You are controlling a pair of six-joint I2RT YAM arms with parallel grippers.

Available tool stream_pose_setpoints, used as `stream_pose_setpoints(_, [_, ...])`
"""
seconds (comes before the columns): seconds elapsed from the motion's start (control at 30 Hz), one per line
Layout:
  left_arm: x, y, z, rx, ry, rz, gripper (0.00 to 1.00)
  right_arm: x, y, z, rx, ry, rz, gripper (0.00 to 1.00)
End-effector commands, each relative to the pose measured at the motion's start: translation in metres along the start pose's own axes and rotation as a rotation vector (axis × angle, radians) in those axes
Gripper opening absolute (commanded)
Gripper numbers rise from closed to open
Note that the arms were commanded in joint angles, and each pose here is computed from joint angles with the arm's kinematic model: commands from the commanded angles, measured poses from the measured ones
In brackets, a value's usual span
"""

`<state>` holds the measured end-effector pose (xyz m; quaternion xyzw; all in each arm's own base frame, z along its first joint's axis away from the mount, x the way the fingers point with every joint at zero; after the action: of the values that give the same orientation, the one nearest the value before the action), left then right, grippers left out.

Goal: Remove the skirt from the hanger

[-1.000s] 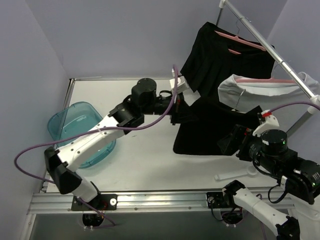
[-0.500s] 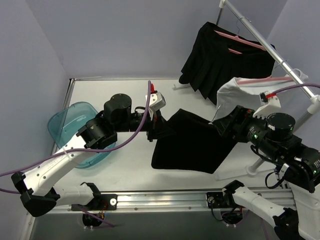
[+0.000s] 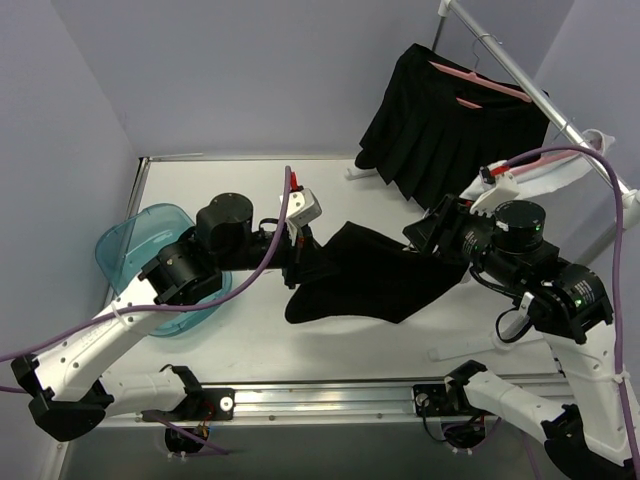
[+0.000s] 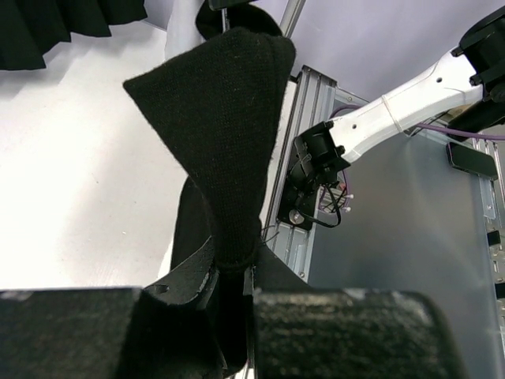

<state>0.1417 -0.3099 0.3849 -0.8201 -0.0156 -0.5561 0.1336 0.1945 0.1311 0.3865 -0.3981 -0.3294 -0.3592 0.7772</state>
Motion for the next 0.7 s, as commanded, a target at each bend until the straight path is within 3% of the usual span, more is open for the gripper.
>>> stream_pose_setpoints(0.0, [0.026, -0.010, -0.016, -0.039, 0.039, -0.105, 0.02, 0.001, 0.007, 0.003, 0.036, 0.000, -0.026, 0.52])
stream_pose_setpoints(0.17, [0.033, -0.006, -0.016, -0.047, 0.037, -0.119, 0.02, -0.010, 0.010, 0.001, 0.044, 0.024, -0.012, 0.43])
stream_pose_setpoints(0.57, [0.041, 0.007, -0.019, -0.091, 0.019, -0.127, 0.02, -0.026, 0.023, -0.009, 0.020, 0.023, 0.013, 0.40])
stream_pose_setpoints(0.6, [0.045, 0.007, -0.021, -0.100, 0.021, -0.140, 0.02, -0.027, 0.024, -0.011, 0.013, 0.016, 0.015, 0.38])
stream_pose_setpoints(0.67, [0.045, 0.007, -0.023, -0.113, 0.011, -0.143, 0.02, -0.029, 0.027, -0.014, 0.000, 0.008, 0.018, 0.23])
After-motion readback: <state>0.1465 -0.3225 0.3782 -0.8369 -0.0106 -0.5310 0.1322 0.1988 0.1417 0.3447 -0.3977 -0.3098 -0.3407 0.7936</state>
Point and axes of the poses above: each gripper's point midway between its finger pads, its own y axis out along the fingers, its own z axis along the line the jaws close on, x = y × z, the point moved 2 cm from there along -y, back along the fingers, and after that the axes turned 3 degrees about -y, right-handed, at the moved point
